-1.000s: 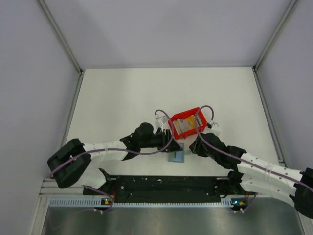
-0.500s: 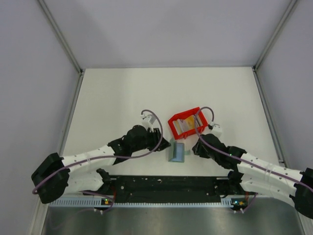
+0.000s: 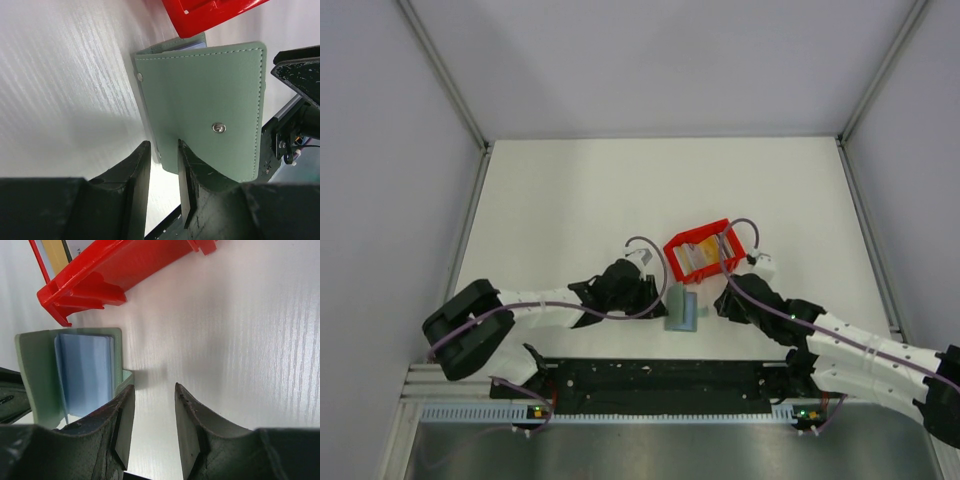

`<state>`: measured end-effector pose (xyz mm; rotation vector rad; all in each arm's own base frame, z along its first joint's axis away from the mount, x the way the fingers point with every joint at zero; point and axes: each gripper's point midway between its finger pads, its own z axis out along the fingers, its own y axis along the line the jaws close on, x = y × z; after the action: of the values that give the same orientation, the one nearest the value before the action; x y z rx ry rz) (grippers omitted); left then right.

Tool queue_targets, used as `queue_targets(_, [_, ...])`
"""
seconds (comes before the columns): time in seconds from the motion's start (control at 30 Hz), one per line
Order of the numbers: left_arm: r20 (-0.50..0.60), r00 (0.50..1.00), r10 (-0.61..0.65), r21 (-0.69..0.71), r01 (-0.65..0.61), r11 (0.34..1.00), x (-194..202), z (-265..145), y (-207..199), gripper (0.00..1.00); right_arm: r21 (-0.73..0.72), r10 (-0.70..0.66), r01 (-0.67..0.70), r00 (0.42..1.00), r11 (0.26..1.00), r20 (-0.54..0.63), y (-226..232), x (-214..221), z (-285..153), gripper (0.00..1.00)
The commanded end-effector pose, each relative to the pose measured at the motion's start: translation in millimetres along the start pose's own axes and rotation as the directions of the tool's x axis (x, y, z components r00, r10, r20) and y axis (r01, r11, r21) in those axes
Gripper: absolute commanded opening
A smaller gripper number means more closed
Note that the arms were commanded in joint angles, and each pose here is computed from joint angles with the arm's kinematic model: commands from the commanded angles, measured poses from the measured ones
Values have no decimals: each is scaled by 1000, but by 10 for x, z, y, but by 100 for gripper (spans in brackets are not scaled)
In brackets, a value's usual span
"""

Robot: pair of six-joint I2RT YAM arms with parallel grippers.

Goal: Put the credit cards into the card holder
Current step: Close the card holder at the center of the board.

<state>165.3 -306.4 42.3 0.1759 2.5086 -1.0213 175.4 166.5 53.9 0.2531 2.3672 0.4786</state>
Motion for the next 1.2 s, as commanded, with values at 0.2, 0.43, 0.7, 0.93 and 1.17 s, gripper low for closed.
queue_targets(0.2, [-4,998,60,47,-60,997,-71,183,-220,35,-13,-18,17,998,1000,-60,153,38,62,38])
queue_targets(0.43, [-67,993,94,-71,-99,993,114,309,-29,36,-89,14,-19,998,996,-55,264,54,59,43])
queue_targets(0.7, [-71,994,85,-154,-95,984,154,289,148,38,-131,27,-41,994,991,-106,304,177,38,54])
queue_targets(0.93, [-63,995,73,-198,-84,977,151,251,231,39,-185,31,-57,990,981,-140,320,296,8,56])
queue_targets(1.17, [-40,997,70,-153,-76,985,117,197,129,42,-199,30,-64,985,978,-169,352,411,74,57])
